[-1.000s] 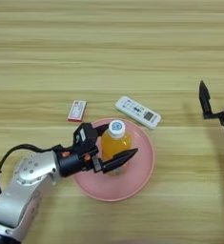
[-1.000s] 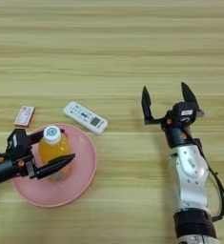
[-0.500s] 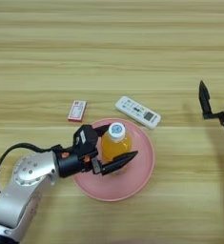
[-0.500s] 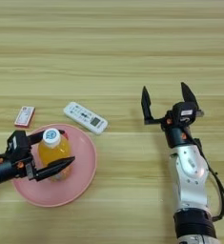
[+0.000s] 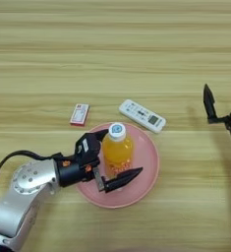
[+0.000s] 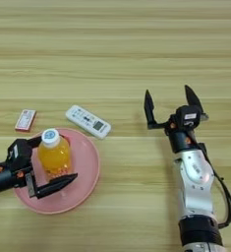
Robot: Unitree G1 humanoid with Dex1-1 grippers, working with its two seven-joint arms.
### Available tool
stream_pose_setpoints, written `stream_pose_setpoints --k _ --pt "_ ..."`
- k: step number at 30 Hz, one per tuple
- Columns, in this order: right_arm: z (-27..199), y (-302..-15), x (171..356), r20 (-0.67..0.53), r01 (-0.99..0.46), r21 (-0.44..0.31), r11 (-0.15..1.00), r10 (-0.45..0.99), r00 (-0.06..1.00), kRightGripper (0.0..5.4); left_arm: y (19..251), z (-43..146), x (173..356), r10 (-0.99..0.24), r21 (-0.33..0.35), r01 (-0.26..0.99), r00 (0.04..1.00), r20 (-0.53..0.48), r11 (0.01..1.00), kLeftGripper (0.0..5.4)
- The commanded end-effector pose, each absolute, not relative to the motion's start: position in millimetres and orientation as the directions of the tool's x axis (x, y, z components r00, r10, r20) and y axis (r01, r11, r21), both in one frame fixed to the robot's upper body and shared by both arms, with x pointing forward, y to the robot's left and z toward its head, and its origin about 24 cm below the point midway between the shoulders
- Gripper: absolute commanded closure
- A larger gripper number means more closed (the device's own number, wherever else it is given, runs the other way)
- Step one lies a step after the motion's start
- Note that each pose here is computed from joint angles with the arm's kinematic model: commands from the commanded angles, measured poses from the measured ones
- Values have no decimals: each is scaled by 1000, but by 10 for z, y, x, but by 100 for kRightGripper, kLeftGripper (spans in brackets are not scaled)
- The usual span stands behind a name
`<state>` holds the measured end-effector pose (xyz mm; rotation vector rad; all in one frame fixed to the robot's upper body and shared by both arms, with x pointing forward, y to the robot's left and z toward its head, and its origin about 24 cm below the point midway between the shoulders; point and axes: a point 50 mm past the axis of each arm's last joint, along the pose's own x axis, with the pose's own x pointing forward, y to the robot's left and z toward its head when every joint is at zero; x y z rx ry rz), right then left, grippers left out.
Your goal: Move the objects on the table
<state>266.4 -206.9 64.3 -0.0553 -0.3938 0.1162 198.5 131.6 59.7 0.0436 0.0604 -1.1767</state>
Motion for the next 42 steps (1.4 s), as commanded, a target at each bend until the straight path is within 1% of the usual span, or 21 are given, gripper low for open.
stream_pose_setpoints --k 1,6,9,11,13,19,24,27,32,36,39,42 --pt "631 -2045 2682 369 -113 -76 991 134 920 0 1361 670 2041 -910 28 911 413 -41 412 1" --pt "627 -2035 2687 365 -119 -75 990 138 921 0 1386 755 2086 -898 41 897 441 5 441 1" --pt "623 -2034 2689 363 -123 -72 990 141 921 0 1401 833 2119 -887 15 889 456 69 458 1" --pt "622 -2035 2690 362 -125 -70 990 142 921 0 1410 860 2136 -881 16 883 466 89 469 1" --pt "620 -2036 2691 362 -127 -69 989 144 921 0 1409 889 2142 -879 17 884 463 111 468 1" --pt "617 -2036 2699 359 -132 -66 989 147 922 0 1433 956 2154 -871 -13 887 457 178 462 1" --pt "616 -2037 2698 359 -134 -68 989 150 921 0 1432 1031 2116 -877 -9 899 429 218 437 1" --pt "615 -2036 2698 359 -134 -69 989 150 921 0 1446 1074 2109 -872 -4 898 428 235 440 1" --pt "613 -2039 2694 360 -134 -70 988 151 921 0 1520 1167 2145 -838 -7 878 459 295 478 1" --pt "614 -2041 2689 362 -134 -70 989 150 920 0 1581 1267 2185 -801 2 850 495 337 527 1" --pt "616 -2044 2687 363 -134 -69 989 150 920 0 1654 1339 2222 -758 -1 817 536 371 577 1" --pt "619 -2046 2683 365 -134 -69 989 150 919 0 1727 1389 2299 -696 -23 763 600 394 645 1"
